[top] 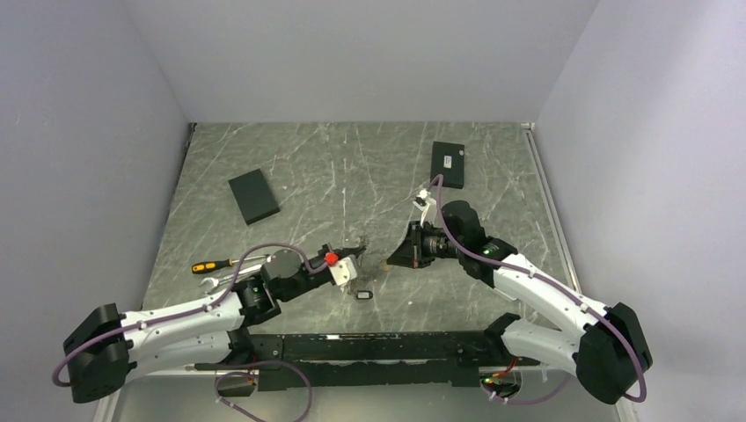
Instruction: Put the keys on the keyring
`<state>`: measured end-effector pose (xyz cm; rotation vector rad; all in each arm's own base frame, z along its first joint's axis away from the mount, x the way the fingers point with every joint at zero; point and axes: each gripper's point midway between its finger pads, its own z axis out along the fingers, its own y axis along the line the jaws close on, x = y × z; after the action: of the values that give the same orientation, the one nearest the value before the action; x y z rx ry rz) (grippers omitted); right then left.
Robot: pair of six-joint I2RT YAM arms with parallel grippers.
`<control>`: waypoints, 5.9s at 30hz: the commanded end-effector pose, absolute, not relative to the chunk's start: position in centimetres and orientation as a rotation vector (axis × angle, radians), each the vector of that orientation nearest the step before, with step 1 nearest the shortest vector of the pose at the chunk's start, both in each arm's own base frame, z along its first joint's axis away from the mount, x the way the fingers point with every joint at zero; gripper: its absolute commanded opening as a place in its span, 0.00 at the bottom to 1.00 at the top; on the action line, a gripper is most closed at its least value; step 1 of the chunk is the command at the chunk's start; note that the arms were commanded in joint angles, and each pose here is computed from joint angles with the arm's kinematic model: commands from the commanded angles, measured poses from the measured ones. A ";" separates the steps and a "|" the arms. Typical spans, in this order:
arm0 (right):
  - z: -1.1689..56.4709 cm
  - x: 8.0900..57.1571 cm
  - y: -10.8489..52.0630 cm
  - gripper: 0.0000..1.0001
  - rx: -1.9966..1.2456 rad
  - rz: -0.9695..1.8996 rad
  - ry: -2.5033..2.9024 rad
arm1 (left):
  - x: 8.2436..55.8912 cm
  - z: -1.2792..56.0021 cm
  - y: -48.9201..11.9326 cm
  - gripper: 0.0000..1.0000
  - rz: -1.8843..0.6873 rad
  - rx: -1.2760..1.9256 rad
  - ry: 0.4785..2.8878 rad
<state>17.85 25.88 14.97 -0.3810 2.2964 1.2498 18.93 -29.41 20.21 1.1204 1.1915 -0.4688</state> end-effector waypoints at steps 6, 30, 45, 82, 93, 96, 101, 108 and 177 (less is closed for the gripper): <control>20.9 18.7 27.8 0.00 -0.558 1.358 1.996 | 17.6 25.1 -27.9 0.00 -0.602 0.915 1.118; 24.9 16.7 30.1 0.00 -0.695 1.440 1.943 | 14.2 28.6 -27.7 0.00 -0.791 0.904 1.009; 25.5 14.9 30.3 0.00 -0.668 1.550 2.164 | 13.6 30.1 -28.1 0.00 -0.832 0.915 0.969; 27.9 13.5 29.3 0.00 -0.708 1.537 2.269 | 10.1 33.1 -26.7 0.00 -1.052 0.702 0.562; 28.2 11.6 30.1 0.00 -0.795 1.580 2.296 | 10.5 33.0 -27.1 0.00 -1.034 0.707 0.566; 28.0 11.1 30.3 0.00 -0.822 1.563 2.315 | 10.5 33.3 -27.2 0.00 -1.028 0.708 0.560; 28.1 10.6 30.6 0.00 -0.850 1.552 2.310 | 10.7 33.1 -27.5 0.00 -1.029 0.716 0.569; 28.2 10.8 30.7 0.00 -0.850 1.547 2.300 | 10.7 33.0 -27.6 0.00 -1.037 0.720 0.572; 24.2 6.2 30.9 0.00 -1.483 1.331 2.129 | 8.4 31.5 -29.4 0.00 -1.106 0.946 0.597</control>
<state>6.87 30.51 24.07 -1.4179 2.1929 1.3096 8.15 -29.34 28.44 0.9853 0.6757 -1.1191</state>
